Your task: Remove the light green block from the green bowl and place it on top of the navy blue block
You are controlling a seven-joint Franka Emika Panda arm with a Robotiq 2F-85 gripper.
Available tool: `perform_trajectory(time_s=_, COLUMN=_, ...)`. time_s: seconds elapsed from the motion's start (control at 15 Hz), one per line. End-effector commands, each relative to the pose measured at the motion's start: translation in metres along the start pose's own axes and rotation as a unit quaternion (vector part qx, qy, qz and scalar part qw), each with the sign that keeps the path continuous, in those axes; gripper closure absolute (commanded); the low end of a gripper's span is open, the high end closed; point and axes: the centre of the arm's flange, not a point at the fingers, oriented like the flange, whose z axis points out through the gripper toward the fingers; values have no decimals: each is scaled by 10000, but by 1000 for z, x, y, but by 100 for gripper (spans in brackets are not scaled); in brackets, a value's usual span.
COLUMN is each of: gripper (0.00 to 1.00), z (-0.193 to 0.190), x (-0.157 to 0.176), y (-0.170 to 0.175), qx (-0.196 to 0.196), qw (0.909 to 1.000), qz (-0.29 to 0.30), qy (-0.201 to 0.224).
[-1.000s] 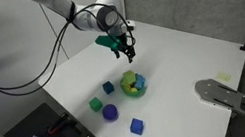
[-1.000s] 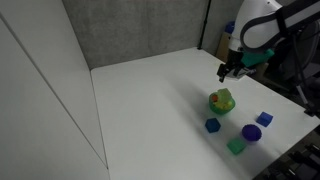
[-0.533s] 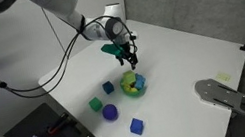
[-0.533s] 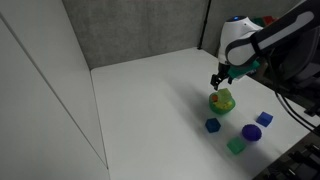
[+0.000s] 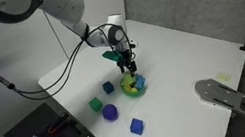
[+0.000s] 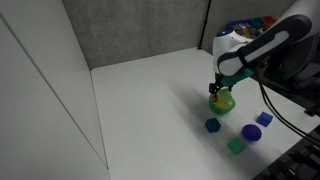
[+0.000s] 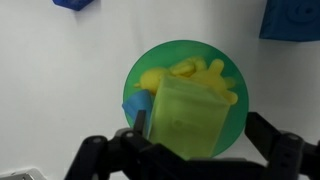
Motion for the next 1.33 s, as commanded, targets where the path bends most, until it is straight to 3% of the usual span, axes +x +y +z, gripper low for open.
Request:
perform_trajectory(time_s=0.0, gripper=0, z=-2, x=4, y=-5, qx=-296, qw=9993, qz=173, qy=-138)
perform_trajectory(time_s=0.07, gripper=25, z=-1, x=3, y=-7, qx=-315, qw=9992, qz=168, qy=-172)
perform_trajectory(time_s=0.13, gripper=27, z=-2, x=2, y=-8, qx=-329, qw=9992, qz=159, qy=-182)
perform_trajectory(time_s=0.47, gripper=66, z=-11, x=-4, y=-10, qx=-284, qw=9995, qz=5, qy=-140)
perform_trajectory(time_s=0.8, gripper=68, z=-48, x=-22, y=-9, qx=-32, qw=9998, qz=-191, qy=-5)
perform_trajectory(time_s=1.27, gripper=68, z=-70, x=-57, y=-40, qx=268, qw=9952, qz=-914, qy=232)
